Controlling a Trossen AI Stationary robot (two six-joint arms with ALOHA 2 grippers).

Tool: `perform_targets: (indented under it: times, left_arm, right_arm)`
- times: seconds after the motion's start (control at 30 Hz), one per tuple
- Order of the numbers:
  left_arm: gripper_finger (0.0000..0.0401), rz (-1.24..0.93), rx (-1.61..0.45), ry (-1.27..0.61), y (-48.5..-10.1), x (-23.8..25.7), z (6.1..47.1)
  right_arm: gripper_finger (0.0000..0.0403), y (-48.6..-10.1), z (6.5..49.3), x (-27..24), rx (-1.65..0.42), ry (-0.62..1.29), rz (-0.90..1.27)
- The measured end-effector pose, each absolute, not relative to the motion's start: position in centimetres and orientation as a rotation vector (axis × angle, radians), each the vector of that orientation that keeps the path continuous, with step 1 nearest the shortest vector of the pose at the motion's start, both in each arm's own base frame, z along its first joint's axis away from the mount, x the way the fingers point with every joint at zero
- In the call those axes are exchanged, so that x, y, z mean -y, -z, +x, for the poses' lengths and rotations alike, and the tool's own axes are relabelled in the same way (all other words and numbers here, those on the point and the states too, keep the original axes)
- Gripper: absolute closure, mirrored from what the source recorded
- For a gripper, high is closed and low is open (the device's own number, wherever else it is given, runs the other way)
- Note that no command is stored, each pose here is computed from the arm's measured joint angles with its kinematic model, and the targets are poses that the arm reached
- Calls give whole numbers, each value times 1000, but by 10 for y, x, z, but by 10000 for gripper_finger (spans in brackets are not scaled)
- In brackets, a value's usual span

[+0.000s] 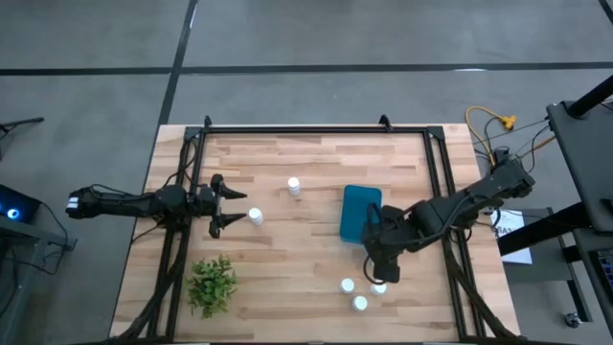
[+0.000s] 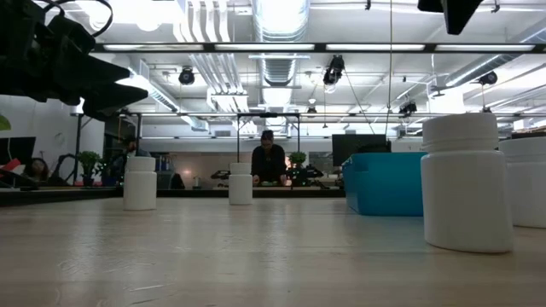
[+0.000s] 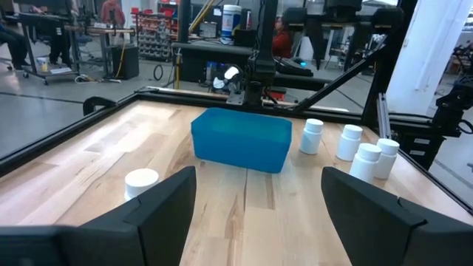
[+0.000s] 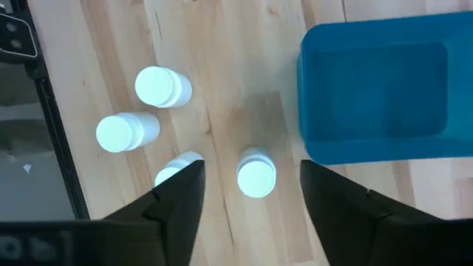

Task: Pick and place pill bottles into a basket
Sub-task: Put the white medicine bottle into the blue bin

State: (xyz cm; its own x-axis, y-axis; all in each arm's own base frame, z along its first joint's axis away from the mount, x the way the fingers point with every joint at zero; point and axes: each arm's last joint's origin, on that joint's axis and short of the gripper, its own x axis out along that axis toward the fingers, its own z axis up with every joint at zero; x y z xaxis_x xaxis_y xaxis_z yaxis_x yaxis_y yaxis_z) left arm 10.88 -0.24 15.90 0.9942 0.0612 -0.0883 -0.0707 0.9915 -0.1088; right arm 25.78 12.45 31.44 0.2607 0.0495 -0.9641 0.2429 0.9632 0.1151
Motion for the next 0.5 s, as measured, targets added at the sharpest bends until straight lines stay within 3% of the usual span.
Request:
perform_targets:
  times: [0.5]
  left_arm:
    - [127,-112,-90,-67,-159,2,109]
  right_arm:
    - [104,-275,247,-130,-1378,163,283]
